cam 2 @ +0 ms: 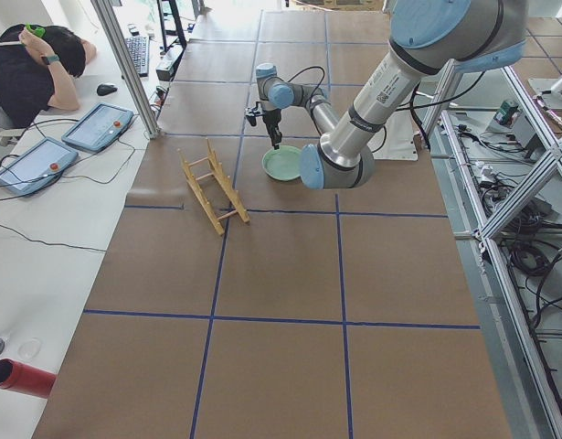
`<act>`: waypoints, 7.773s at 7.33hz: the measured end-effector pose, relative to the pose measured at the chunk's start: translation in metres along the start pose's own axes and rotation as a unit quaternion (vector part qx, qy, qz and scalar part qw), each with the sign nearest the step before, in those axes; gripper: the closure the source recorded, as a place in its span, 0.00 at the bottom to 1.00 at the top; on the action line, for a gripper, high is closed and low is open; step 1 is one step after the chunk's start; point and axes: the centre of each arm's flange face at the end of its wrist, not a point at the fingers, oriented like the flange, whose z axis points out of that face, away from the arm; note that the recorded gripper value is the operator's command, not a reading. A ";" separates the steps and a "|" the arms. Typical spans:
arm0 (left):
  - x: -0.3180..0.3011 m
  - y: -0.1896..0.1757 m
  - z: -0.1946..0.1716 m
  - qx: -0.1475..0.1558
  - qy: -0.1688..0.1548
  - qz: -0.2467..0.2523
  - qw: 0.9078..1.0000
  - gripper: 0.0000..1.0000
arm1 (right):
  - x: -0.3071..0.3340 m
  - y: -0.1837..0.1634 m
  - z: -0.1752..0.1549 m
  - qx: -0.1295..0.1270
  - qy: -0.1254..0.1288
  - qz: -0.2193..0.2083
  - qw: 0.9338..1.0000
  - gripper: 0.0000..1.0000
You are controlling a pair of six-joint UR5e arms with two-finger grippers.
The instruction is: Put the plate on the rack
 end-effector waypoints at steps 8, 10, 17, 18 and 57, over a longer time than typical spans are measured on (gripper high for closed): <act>-0.008 -0.020 -0.025 0.007 0.041 0.004 0.999 1.00 | 0.000 0.000 0.000 0.000 0.000 0.000 1.000 0.00; -0.016 -0.036 -0.121 0.000 0.154 0.025 0.988 1.00 | 0.000 0.000 0.000 0.000 0.000 0.000 1.000 0.00; -0.190 -0.183 -0.316 0.050 0.501 0.043 0.863 1.00 | 0.001 0.000 0.000 0.000 0.000 0.001 1.000 0.00; -0.201 -0.206 -0.302 0.059 0.524 0.026 0.849 1.00 | 0.000 0.000 0.000 -0.001 0.000 0.001 1.000 0.00; -0.717 -0.283 -0.068 0.039 0.105 0.277 0.954 0.00 | 0.000 0.000 0.000 0.000 0.000 0.000 1.000 0.00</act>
